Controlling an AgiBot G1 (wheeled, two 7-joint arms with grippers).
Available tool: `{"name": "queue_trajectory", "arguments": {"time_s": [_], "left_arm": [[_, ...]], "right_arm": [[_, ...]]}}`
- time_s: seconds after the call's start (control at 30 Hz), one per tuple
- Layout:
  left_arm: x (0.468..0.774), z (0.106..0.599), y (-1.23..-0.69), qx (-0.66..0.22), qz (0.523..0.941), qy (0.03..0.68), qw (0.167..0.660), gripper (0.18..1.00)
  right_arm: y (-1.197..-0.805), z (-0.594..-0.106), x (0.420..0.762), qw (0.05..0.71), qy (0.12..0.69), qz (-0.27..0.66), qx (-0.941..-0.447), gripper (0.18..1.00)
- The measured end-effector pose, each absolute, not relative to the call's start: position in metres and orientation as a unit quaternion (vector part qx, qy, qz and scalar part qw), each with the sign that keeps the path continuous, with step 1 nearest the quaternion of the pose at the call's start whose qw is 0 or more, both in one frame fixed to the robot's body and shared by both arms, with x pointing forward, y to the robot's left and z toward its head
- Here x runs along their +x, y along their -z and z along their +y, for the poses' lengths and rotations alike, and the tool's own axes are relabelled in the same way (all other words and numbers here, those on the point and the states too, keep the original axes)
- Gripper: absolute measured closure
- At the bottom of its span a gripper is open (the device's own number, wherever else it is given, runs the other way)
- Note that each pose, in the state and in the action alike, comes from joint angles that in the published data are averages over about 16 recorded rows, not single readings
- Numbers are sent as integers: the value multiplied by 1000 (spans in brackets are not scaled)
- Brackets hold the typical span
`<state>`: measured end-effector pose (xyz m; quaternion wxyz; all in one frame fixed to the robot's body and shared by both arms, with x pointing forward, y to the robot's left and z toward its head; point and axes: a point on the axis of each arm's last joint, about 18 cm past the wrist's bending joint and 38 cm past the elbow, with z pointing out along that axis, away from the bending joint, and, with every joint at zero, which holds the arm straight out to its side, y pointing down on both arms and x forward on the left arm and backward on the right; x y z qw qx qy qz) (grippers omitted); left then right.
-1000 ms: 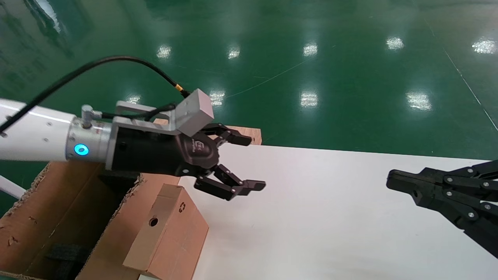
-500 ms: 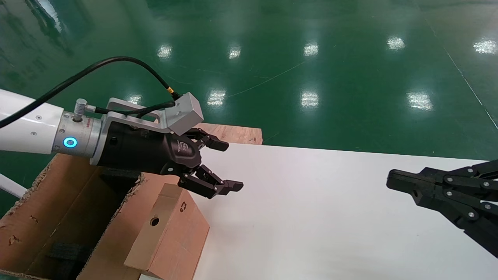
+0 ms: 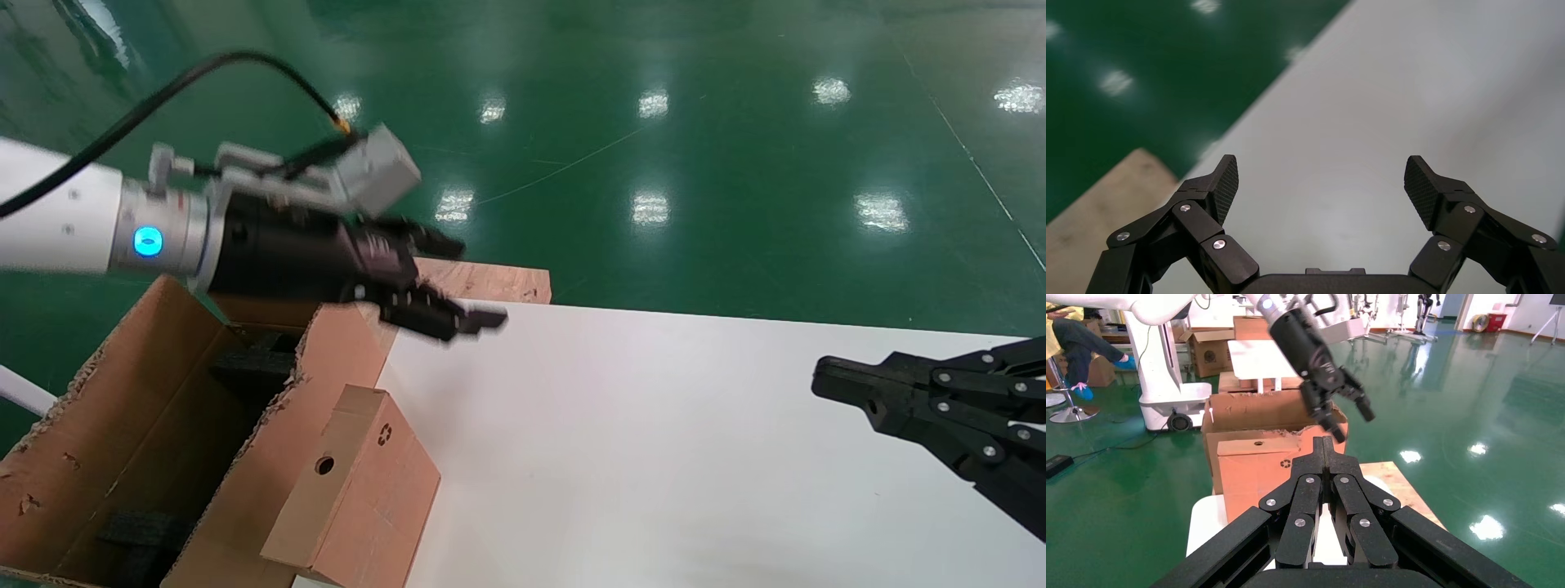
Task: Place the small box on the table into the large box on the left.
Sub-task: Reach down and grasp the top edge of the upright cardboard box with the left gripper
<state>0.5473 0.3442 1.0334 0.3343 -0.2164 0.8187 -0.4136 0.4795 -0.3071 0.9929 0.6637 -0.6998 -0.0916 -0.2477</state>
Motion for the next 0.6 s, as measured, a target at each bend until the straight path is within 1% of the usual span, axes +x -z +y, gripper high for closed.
{"name": "queue_trajectory", "arguments": {"time_s": [0.23,0.6], "left_arm": [[550,348,-1045,-268,824,365,341,184],[541,359,-1023,-344,839,307,289,184]], "right_arm": [[-993,-307,479,664,248,-92,-700,988],[-993,-307,479,664,248,-92,-700,988]]}}
